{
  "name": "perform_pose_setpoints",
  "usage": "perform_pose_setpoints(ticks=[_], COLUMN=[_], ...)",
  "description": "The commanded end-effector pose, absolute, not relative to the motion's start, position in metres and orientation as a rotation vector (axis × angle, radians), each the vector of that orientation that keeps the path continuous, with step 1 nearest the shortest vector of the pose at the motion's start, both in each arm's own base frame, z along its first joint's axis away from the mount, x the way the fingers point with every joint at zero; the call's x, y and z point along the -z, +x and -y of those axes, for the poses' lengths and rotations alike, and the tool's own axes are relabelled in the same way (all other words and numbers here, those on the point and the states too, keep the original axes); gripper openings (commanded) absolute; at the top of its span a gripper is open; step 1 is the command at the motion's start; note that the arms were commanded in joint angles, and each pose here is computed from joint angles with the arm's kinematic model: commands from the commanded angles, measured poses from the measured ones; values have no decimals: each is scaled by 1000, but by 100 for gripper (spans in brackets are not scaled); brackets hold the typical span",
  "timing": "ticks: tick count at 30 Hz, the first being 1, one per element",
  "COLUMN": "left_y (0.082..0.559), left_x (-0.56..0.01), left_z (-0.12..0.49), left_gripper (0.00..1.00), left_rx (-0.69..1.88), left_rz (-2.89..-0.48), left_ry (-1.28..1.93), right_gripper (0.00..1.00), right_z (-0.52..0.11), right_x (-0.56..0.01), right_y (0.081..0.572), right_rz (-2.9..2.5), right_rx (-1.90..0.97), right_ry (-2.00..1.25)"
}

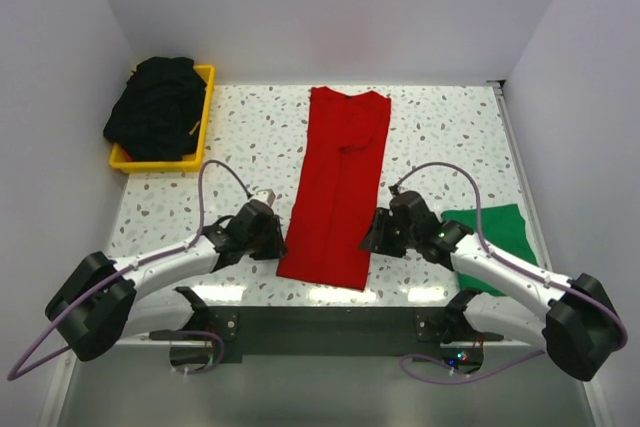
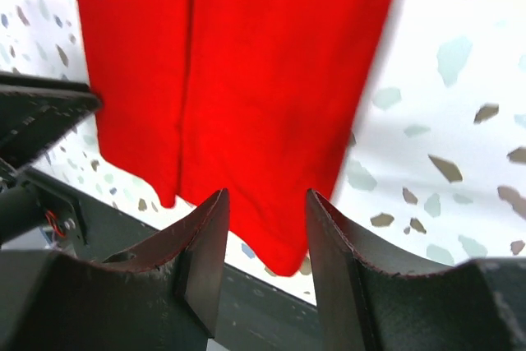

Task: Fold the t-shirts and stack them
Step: Fold the tshirt

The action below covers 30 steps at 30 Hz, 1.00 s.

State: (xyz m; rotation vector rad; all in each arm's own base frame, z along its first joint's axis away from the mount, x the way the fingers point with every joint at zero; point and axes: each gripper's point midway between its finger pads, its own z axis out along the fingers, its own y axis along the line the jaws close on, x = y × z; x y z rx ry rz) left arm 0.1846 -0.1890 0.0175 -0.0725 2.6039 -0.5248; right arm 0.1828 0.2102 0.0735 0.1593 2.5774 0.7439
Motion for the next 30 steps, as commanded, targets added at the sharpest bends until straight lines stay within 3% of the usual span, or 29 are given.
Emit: perform_pose_setpoints(ticks=[1,16,30], left_y=[182,123,106], left_x=[-18,15,19], left_z=[194,173,162], left_gripper=[38,37,33], left_rx=[586,504,445], left_rz=[-2592,-2782,-2804], left_ry=[-67,-120,-133], right_gripper=[45,46,46], right_z=[-210,-221,-217], right_x=[-62,-27,-14], right_y=[163,115,103], right_rz=[-2640,-2819,-2844], right_rx=[-803,-895,-916], right_ry=[217,175,242])
